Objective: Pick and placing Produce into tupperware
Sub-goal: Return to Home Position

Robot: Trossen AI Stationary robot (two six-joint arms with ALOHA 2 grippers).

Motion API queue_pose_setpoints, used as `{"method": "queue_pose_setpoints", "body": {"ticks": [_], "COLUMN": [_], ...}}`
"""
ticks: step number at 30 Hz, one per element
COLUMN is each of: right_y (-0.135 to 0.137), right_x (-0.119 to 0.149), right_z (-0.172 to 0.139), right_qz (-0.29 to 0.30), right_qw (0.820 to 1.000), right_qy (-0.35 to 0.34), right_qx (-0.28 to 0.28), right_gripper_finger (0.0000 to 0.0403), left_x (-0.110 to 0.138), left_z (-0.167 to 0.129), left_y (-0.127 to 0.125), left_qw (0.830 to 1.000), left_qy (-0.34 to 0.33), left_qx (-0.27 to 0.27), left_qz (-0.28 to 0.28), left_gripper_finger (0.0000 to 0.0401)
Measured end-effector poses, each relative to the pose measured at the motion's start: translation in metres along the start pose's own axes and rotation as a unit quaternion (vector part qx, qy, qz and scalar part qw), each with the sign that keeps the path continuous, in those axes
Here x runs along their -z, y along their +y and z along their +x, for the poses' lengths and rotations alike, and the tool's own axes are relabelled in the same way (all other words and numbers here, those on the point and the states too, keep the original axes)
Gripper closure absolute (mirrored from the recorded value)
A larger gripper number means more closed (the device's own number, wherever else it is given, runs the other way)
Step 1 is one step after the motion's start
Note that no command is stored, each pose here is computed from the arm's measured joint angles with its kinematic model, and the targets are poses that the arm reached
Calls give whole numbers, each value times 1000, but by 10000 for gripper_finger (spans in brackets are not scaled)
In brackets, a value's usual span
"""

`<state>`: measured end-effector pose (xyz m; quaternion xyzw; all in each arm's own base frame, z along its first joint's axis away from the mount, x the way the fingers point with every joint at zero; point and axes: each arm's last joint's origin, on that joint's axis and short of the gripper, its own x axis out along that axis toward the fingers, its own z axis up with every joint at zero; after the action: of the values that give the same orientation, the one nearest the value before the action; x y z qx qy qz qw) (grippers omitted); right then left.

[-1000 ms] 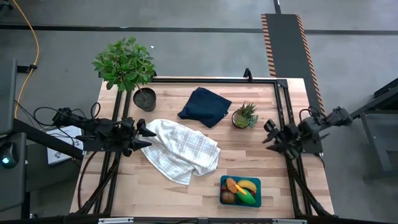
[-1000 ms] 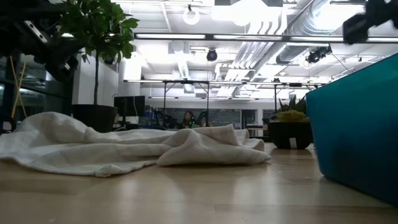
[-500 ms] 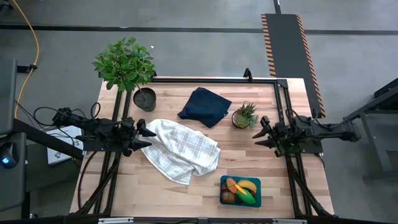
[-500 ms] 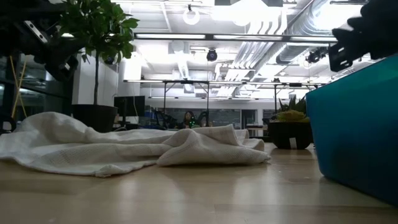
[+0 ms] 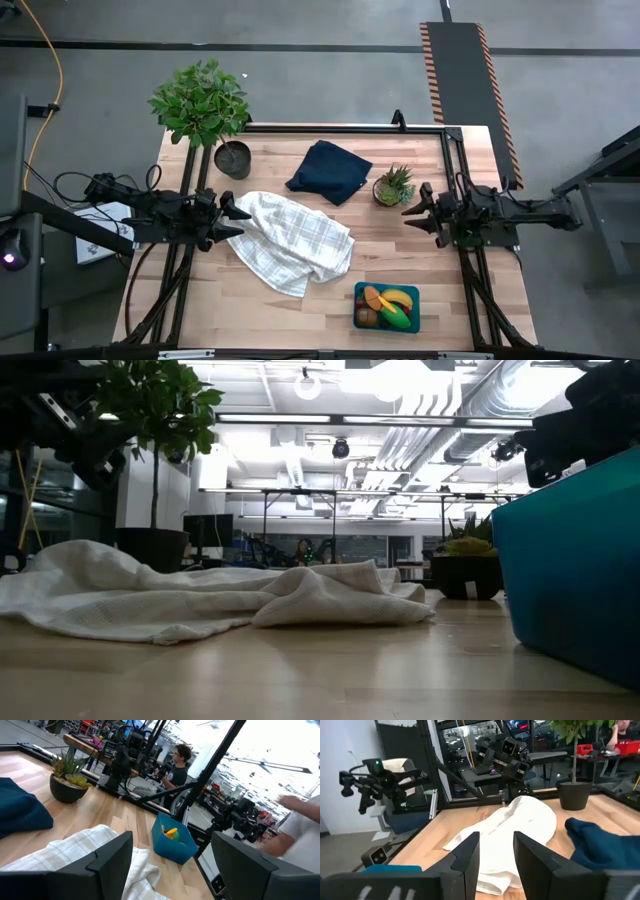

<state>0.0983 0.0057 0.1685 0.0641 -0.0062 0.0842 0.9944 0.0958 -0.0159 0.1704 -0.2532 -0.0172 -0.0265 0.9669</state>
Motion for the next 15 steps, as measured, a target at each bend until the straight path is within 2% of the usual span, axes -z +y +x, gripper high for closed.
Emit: {"method": "queue_pose_setpoints", "body": {"ticks": [7,15], "right_y": [0,0], "right_x": [0,0], "right_z": [0,0], "right_qz": [38,36], "right_qw": [999,999], "right_qy": [0,0], "right_qx": [0,2], "right_gripper_finger": [292,292], "left_x": [0,0], "left_z": [0,0], "left_y": [0,0], "left_qw": [1000,1000], "left_qy": [0,0], "left_qx": [0,0], "left_qz": [0,0], "left_gripper_finger": [141,141]}}
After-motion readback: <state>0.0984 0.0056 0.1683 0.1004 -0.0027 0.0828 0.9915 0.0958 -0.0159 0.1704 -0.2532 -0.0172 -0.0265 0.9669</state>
